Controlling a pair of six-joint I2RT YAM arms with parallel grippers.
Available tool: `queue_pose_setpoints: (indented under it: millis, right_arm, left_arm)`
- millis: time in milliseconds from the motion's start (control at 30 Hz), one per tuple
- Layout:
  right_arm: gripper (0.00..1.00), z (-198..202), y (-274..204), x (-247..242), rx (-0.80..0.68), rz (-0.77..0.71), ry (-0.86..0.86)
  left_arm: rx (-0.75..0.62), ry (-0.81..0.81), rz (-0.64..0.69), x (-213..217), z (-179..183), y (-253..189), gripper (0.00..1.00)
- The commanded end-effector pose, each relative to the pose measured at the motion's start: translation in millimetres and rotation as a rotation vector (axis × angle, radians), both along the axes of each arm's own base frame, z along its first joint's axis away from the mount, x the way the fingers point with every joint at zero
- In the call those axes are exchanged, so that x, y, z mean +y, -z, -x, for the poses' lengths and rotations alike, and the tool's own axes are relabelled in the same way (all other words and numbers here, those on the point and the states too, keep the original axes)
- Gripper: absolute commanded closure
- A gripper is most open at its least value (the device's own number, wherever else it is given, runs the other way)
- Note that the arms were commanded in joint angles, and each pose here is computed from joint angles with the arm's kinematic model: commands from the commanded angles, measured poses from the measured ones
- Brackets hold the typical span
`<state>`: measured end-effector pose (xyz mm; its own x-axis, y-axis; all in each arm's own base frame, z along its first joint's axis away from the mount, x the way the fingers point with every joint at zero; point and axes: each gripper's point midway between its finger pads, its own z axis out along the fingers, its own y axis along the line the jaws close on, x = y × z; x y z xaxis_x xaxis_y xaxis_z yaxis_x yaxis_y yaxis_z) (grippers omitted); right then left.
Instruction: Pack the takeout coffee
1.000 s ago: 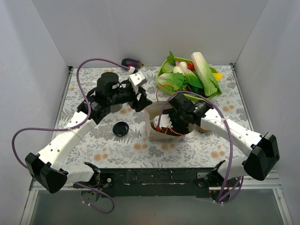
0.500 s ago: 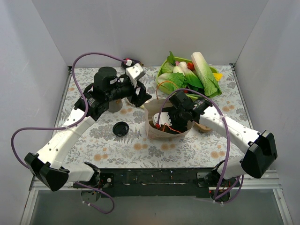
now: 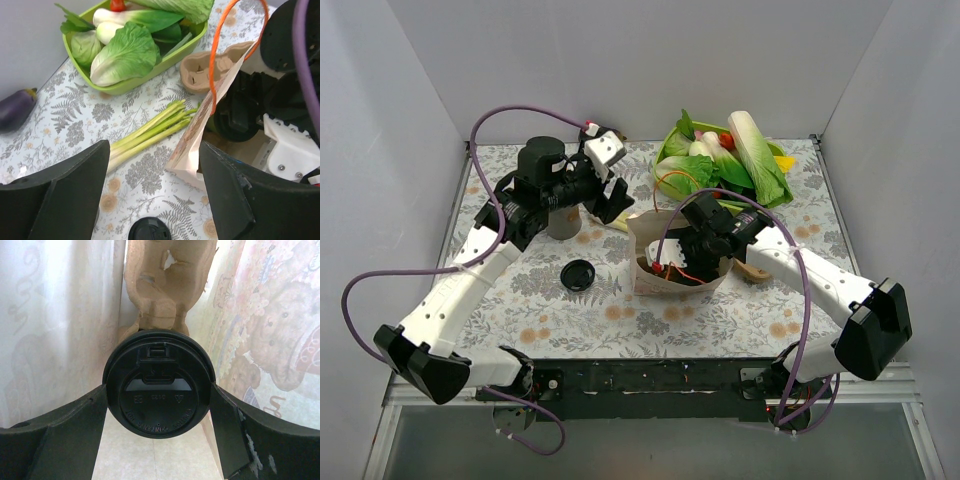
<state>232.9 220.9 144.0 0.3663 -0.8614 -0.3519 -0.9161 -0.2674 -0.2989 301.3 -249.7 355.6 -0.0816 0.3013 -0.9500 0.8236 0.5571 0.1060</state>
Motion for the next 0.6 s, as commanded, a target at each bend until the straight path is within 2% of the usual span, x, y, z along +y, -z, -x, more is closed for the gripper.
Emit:
queue_pose_setpoints:
  millis: [0, 267, 433, 500, 567]
  right_arm:
    - [0.99, 43.6, 42.5, -24.5, 0.222, 0.113, -0.014]
    - [0.96, 44.2, 43.6, -24.2, 0.224, 0.104, 0.005]
    - [0.72, 41.7, 37.1, -24.9, 0.21, 0.104, 0.017]
    - [0.55, 38.6, 30.9, -23.2, 0.197, 0.095, 0.027]
    - [0.48, 38.0, 24.4, -21.6, 0.191, 0.087, 0.027]
  left_arm:
    - [-0.016, -0.025, -0.033, 11.6, -2.8, -6.6, 0.27]
    - [-0.002, -0.038, -0.047, 16.6, -1.0, -4.2, 0.26]
    - [-0.002, -0.043, -0.046, 19.2, 0.1, -5.3, 0.25]
    - [-0.002, -0.046, -0.046, 20.7, 1.1, -5.1, 0.25]
    - [0.001, -0.047, -0.049, 21.6, 1.4, -2.9, 0.25]
